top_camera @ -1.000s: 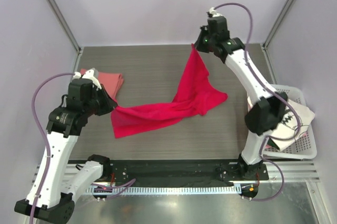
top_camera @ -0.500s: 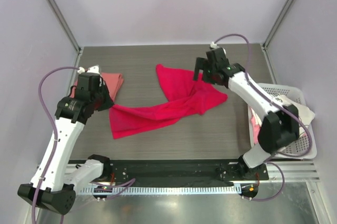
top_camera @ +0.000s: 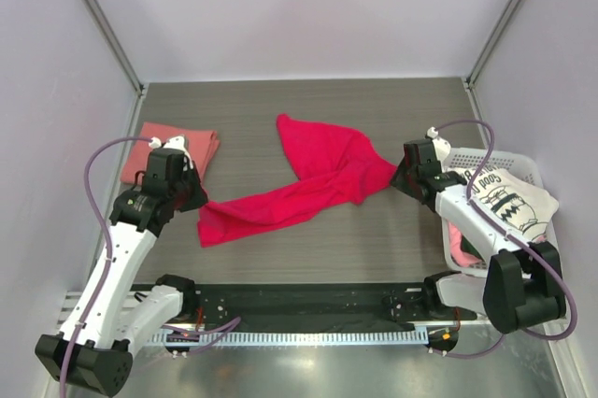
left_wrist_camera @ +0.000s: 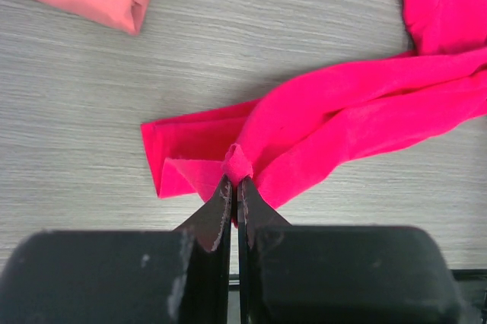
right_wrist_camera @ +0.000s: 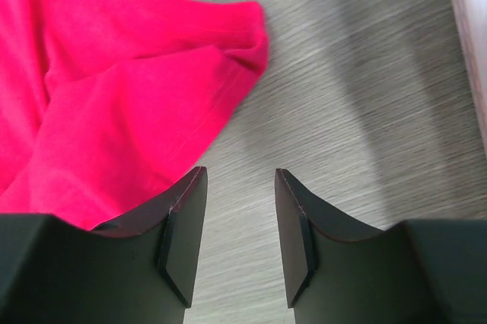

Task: Fold and stack the t-shirts
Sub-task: Flatten the tshirt out

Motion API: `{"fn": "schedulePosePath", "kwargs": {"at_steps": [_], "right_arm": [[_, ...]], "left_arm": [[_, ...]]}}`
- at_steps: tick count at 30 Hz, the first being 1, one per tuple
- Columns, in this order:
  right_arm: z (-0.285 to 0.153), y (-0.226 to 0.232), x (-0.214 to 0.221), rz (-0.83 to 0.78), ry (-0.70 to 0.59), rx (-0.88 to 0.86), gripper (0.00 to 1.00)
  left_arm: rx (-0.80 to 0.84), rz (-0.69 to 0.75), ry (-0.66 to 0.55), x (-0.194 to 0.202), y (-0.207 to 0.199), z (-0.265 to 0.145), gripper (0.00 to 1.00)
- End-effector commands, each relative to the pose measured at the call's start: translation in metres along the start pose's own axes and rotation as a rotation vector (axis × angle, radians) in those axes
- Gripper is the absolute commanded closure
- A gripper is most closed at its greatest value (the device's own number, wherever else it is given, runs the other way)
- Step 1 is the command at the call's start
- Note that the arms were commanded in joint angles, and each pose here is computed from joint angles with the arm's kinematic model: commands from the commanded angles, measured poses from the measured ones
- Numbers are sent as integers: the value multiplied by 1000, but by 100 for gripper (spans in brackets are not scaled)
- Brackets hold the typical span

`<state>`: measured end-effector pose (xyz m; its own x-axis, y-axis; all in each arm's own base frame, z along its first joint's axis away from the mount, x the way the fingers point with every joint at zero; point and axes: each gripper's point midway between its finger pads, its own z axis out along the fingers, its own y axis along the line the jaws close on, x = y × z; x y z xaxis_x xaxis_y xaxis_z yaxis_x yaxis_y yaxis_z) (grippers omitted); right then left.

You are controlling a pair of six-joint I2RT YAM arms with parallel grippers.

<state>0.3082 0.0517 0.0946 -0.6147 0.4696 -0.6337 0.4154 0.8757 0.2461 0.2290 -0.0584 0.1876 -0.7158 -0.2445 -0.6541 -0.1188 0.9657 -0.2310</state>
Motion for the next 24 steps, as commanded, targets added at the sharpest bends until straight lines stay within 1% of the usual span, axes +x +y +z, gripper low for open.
{"fn": "schedulePosePath", "kwargs": {"at_steps": [1,3,5,8,15,18,19,21,22,23,24], "right_arm": [[12,11,-27,80,-110,-18,53],[18,8,-30,89,-125,1,53],[28,4,-26,92,-120,21,48],[40,4,-24,98,-120,25,47],[65,11,-23,104,-115,25,50],[70,14,-23,98,-109,21,54],[71,14,-22,98,-109,21,59],[72,14,-22,100,-117,20,61],[72,12,-22,99,-119,20,66],[72,12,-21,97,-119,20,67],[72,11,-21,95,-121,21,76]], "left_arm": [[67,11,-71,-16,-12,-2,100],[70,6,-67,-14,-13,-1,100],[83,4,-59,-11,-15,0,100],[80,1,-54,-11,-14,2,100],[76,1,-54,-9,-13,2,100],[73,-3,-53,-9,-13,2,100],[72,-2,-55,-10,-12,2,100],[72,-2,-54,-9,-12,3,100],[71,-2,-52,-9,-12,3,100],[73,-1,-50,-8,-13,3,100],[71,-3,-48,-8,-12,4,100]]}}
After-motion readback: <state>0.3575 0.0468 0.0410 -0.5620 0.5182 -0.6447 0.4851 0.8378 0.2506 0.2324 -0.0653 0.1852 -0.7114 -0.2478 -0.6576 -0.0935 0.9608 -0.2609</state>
